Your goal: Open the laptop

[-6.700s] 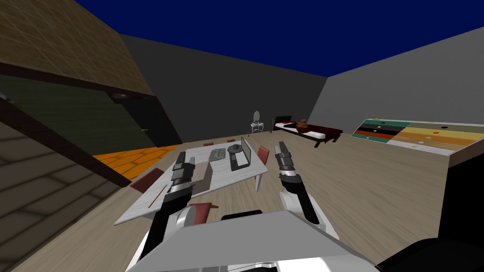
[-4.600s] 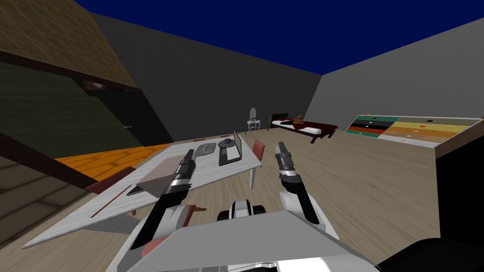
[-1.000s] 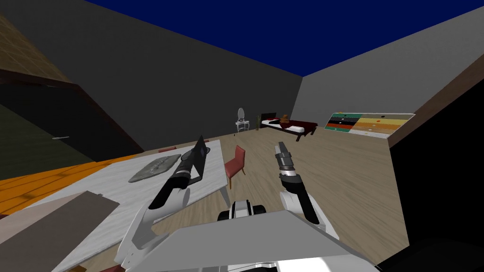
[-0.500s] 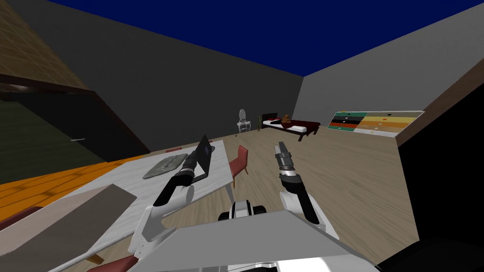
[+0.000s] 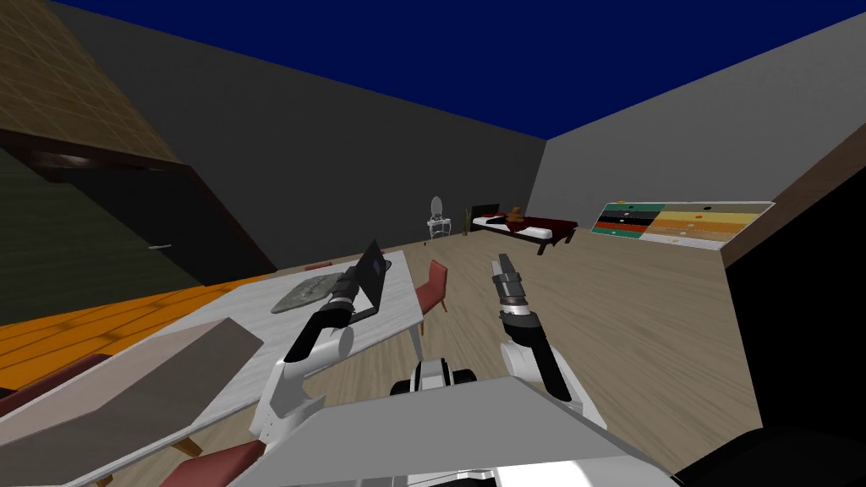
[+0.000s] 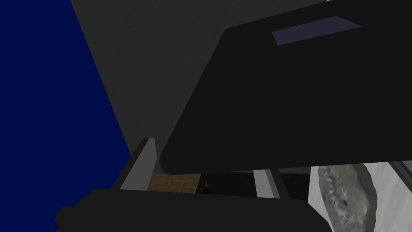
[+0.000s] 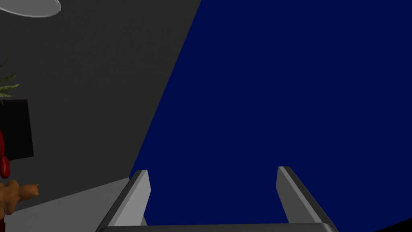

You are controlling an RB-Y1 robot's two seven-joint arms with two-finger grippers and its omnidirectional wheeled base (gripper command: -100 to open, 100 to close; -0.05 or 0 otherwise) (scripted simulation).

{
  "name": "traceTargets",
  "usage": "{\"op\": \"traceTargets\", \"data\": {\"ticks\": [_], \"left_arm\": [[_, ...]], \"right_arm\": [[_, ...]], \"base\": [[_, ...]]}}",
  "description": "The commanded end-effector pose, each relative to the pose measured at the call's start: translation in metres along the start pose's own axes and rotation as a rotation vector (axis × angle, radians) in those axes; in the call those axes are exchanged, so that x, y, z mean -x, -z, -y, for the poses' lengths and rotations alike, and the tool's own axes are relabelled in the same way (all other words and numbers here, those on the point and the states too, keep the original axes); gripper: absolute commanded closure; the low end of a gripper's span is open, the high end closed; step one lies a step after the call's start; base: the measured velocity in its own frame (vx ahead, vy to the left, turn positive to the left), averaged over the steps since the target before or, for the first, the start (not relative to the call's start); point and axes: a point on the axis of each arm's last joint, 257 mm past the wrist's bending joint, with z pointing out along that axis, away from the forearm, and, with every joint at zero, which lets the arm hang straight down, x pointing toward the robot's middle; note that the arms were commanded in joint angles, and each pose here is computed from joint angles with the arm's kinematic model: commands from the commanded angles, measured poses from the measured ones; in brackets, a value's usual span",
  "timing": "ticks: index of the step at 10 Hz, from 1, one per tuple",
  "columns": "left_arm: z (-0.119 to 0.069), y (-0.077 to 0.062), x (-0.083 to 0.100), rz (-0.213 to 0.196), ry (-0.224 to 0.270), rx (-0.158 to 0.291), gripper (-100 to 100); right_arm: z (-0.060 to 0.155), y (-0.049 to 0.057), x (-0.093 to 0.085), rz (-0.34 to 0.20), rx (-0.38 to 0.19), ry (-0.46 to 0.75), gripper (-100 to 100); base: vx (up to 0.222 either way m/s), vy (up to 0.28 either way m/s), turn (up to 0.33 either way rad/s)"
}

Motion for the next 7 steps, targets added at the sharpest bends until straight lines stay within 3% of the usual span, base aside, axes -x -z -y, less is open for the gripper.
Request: {"op": "traceTargets", "data": {"ticks": [1, 4, 5, 7], "left_arm": [[-0.020, 0.000, 0.001, 0.001, 0.026, 0.032, 100], [-0.034, -0.005, -0.004, -0.009, 0.107, 0.039, 100], [-0.038, -0.005, -0.005, -0.010, 0.107, 0.046, 100], [-0.056, -0.009, -0.010, -0.017, 0.189, 0.061, 100]], "right_arm": [[0.000, 0.000, 0.000, 0.000, 0.000, 0.000, 0], [0.000, 0.000, 0.000, 0.000, 0.000, 0.000, 0], [0.000, 0.000, 0.000, 0.000, 0.000, 0.000, 0], [0.000, 0.000, 0.000, 0.000, 0.000, 0.000, 0]], "base": [[0.000, 0.012, -0.012], [-0.013, 0.027, 0.049], [-0.014, 0.040, 0.066], [-0.014, 0.078, 0.072]]}}
